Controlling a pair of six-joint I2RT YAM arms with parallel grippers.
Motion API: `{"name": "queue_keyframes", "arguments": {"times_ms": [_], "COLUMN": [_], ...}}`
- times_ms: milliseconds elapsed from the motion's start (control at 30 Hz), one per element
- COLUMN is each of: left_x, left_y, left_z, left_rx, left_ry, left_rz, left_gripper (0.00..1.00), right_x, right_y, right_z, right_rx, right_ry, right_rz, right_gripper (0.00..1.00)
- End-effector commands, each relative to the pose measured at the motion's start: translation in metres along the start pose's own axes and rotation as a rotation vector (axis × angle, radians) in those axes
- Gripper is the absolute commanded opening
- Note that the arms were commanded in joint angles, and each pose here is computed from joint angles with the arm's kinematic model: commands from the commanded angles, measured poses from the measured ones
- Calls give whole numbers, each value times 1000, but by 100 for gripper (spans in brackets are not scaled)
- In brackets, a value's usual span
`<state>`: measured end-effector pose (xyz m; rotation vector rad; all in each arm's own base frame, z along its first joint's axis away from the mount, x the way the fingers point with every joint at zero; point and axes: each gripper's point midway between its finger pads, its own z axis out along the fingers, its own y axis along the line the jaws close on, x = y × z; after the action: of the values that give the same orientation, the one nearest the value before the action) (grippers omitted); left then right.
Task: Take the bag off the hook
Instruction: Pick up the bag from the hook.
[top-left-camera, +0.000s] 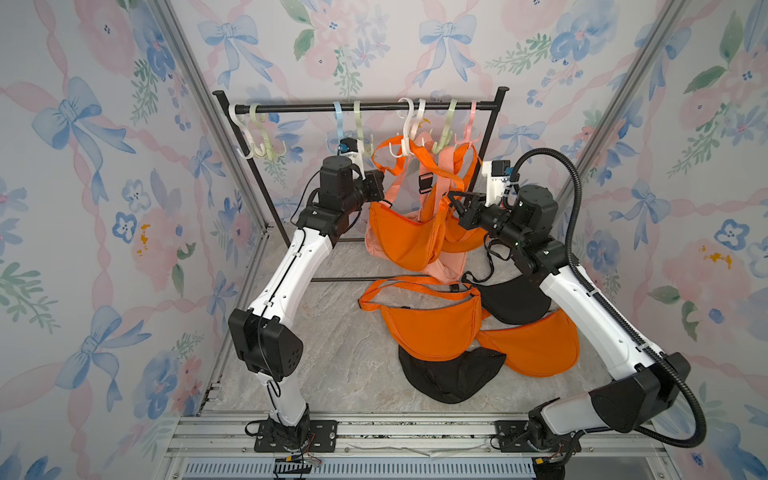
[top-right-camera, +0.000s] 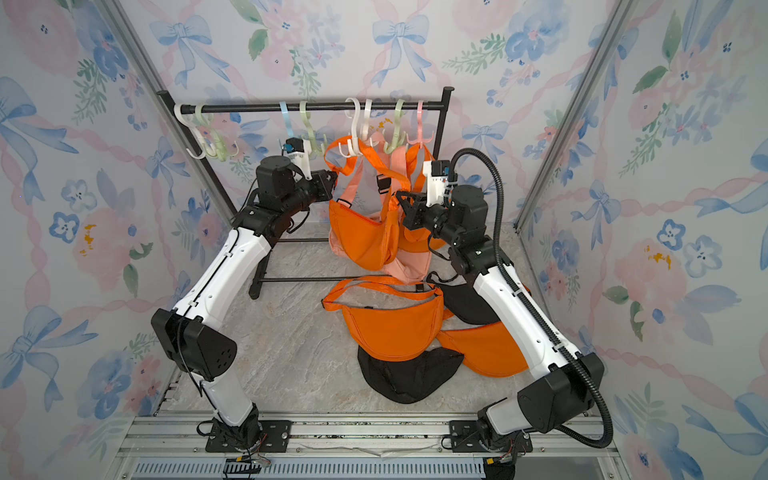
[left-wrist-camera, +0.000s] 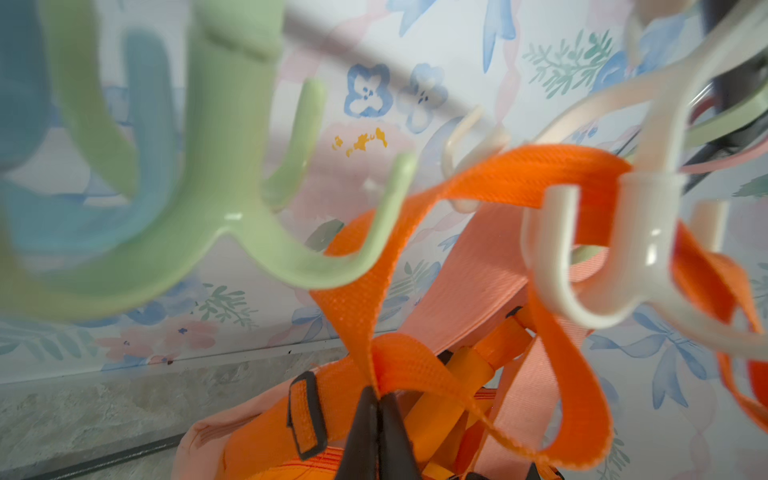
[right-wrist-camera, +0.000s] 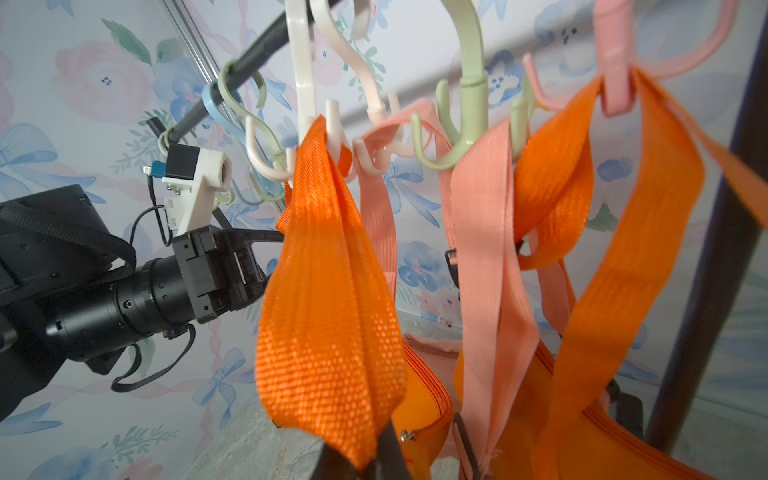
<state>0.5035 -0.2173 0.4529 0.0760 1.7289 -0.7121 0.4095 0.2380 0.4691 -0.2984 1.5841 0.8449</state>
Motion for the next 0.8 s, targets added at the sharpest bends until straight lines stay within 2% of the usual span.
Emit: {"name": "queue_keyframes", "arguments": {"times_ms": [0,200,400,633,767], "left_x": [-30,-49,-58,-45,-29], "left_y": [-32,-39,-30,-2,20], "left_z": [-19,-28,-37,-29,-12], "left_rx": [53,46,11,-46,-72], "left_ry": [-60,-100,-117,-83,-39], "left_rz": [55,72,91,79,55], "left_gripper": [0,0,0,0,0], "right_x": [-32,-67,-79,-84,-94], "right_y": [32,77,96,67,32], "right_z": [7,22,33,30,29], "right_rx": [-81,-168,-185,-57,0], "right_ry": [-60,-105,-116,-128,-138], "right_rz": [-37,-112,-177,-244,-201], "right_gripper": [0,0,0,0,0]}}
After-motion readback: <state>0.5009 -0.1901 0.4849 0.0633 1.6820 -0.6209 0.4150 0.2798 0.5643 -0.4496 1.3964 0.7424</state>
